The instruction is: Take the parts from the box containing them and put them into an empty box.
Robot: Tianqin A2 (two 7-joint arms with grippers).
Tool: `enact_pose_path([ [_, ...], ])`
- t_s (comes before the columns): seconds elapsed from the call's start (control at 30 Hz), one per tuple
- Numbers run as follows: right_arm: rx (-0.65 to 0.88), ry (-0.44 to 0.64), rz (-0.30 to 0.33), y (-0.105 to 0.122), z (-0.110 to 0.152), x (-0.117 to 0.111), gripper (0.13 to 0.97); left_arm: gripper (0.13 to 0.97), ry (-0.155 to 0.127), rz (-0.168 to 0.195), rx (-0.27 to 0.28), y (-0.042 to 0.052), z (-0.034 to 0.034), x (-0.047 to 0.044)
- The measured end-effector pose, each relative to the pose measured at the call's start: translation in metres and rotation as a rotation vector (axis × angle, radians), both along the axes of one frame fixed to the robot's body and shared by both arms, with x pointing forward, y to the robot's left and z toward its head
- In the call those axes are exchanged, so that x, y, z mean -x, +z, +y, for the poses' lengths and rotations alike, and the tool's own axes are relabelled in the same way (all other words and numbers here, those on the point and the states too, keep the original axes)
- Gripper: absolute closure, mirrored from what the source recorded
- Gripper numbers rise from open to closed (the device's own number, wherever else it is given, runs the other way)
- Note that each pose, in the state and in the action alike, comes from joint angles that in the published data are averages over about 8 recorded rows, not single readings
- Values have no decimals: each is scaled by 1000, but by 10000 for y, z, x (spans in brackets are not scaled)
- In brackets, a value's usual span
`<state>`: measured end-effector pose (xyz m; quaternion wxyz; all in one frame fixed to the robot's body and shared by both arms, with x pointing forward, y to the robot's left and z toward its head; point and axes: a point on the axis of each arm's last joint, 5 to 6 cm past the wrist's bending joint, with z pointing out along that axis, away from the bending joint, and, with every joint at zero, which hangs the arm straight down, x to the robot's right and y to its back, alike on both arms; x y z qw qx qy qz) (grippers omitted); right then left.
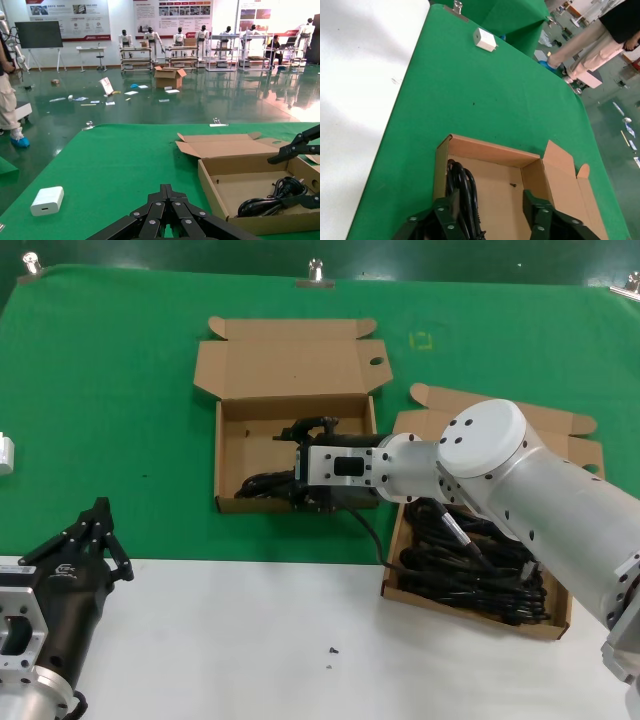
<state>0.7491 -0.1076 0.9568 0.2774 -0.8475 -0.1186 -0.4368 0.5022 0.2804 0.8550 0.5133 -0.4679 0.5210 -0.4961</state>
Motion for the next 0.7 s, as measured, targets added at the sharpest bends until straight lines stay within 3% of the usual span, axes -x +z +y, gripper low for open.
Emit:
enact_pose_path([
  [0.3, 0, 0, 0, 0, 0, 0, 523, 958, 0, 0, 0, 0, 0, 0],
  [0.43, 0, 0, 0, 0, 0, 0, 523, 958, 0, 0, 0, 0, 0, 0],
  [0.7, 0, 0, 0, 0, 0, 0, 329, 958, 0, 0, 0, 0, 0, 0],
])
